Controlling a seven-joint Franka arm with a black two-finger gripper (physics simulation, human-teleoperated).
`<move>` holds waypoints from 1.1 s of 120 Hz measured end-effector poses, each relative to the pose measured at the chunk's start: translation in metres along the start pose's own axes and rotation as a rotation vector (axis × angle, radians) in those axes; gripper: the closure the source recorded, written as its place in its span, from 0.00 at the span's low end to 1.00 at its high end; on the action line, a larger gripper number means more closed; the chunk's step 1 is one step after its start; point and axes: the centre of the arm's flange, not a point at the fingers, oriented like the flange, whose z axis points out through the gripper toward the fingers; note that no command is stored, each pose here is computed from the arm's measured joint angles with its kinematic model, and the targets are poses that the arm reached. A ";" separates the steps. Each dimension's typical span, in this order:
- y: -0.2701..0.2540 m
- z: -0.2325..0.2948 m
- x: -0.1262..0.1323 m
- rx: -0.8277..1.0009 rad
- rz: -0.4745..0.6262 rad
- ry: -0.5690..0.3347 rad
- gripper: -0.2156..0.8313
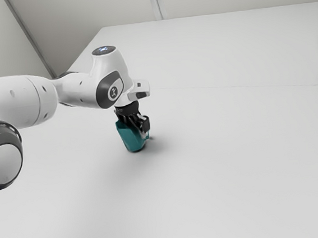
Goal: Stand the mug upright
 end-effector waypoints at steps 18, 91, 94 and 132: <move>0.003 -0.010 -0.001 -0.001 0.010 0.016 0.36; 0.002 -0.160 -0.042 0.072 0.003 0.062 0.21; 0.001 -0.167 -0.043 0.077 -0.002 0.059 0.21; 0.004 -0.237 -0.058 0.095 -0.048 0.059 0.21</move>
